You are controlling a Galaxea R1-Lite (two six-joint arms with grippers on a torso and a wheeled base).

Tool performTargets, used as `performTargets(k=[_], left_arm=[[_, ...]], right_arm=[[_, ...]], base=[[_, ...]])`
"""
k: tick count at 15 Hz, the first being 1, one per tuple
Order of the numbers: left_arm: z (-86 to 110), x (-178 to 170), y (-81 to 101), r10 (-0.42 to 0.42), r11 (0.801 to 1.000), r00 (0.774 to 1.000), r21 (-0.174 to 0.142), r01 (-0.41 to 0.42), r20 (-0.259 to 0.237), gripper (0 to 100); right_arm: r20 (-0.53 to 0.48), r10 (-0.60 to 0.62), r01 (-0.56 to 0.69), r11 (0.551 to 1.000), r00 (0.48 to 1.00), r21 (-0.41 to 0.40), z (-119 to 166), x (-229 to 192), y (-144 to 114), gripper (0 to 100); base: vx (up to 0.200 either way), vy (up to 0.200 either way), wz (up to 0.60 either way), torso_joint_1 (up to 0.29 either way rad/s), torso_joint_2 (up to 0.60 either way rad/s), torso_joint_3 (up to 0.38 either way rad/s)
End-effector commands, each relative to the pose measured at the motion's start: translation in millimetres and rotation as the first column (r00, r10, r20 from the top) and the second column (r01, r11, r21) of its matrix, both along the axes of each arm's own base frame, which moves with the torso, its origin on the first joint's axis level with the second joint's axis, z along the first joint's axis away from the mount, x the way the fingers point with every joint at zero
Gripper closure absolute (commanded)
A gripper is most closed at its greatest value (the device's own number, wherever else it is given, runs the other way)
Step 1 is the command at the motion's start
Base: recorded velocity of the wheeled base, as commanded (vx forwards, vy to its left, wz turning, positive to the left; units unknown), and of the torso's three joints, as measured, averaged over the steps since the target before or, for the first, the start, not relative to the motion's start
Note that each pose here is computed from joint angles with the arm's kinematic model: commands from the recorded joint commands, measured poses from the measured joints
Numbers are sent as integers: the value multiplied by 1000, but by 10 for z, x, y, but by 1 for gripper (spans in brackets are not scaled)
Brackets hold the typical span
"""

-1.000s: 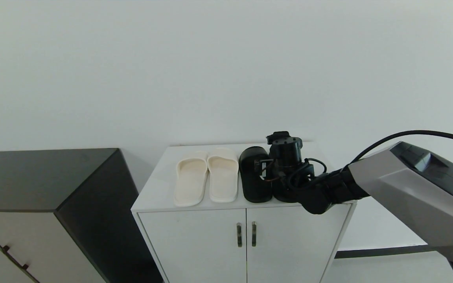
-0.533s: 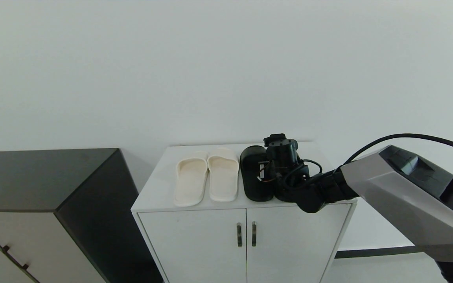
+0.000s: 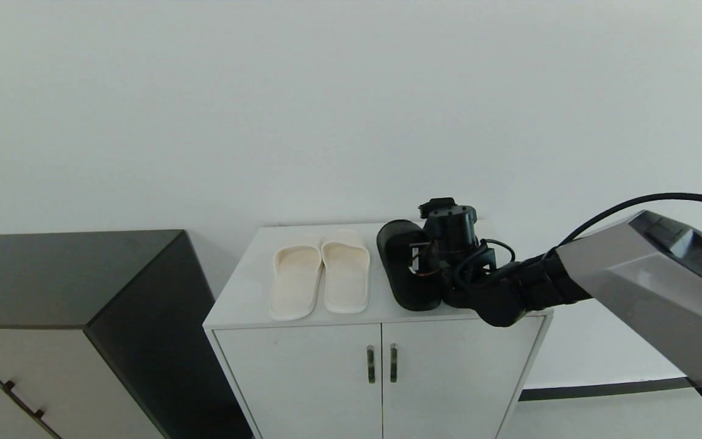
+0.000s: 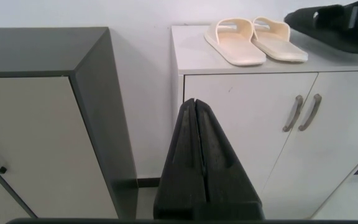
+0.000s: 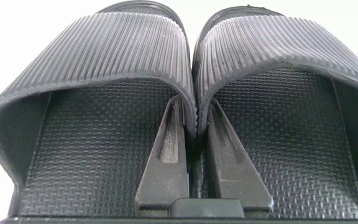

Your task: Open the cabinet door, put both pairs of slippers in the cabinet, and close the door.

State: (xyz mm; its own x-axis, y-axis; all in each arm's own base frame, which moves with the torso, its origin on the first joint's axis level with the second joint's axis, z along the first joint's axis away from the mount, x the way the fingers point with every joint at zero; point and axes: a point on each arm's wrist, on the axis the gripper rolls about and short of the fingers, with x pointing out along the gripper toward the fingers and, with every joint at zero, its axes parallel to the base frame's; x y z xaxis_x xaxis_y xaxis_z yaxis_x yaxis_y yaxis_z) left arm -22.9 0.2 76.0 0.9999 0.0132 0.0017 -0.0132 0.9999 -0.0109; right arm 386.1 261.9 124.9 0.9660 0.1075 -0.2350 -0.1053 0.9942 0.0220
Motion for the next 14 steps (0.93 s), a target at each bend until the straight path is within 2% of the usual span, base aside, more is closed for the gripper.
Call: performTargets(k=[1, 5, 7, 9, 10, 14], left_arm=[[0, 1, 0, 1, 1000, 1000, 0, -1, -2, 100], [0, 1, 0, -1, 1000, 1000, 0, 1, -2, 100], [0, 1, -1, -2, 1000, 1000, 2, 2, -2, 100], [0, 1, -1, -2, 1000, 1000, 2, 2, -2, 100], [0, 0, 0, -1, 1000, 1000, 0, 1, 0, 100], [0, 1, 0, -1, 1000, 1000, -1, 1, -2, 100]], right_arm=[[22, 29, -30, 999, 999, 21, 337, -399, -174, 100], [34, 237, -239, 970, 971, 40, 365, -1230, -425, 100], [21, 381, -381, 923, 925, 50, 409, -1708, -616, 100], [8, 495, -495, 869, 869, 15, 427, -2108, -804, 100], [-2, 525, -525, 851, 851, -18, 422, -2213, -843, 100], [-33, 561, -562, 827, 827, -18, 364, -2290, -875, 100]], base=[[0, 0, 0, 0, 0, 0], [0, 0, 0, 0, 0, 0], [0, 0, 0, 0, 0, 0], [0, 0, 0, 0, 0, 0], [0, 0, 0, 0, 0, 0], [0, 0, 0, 0, 0, 0]])
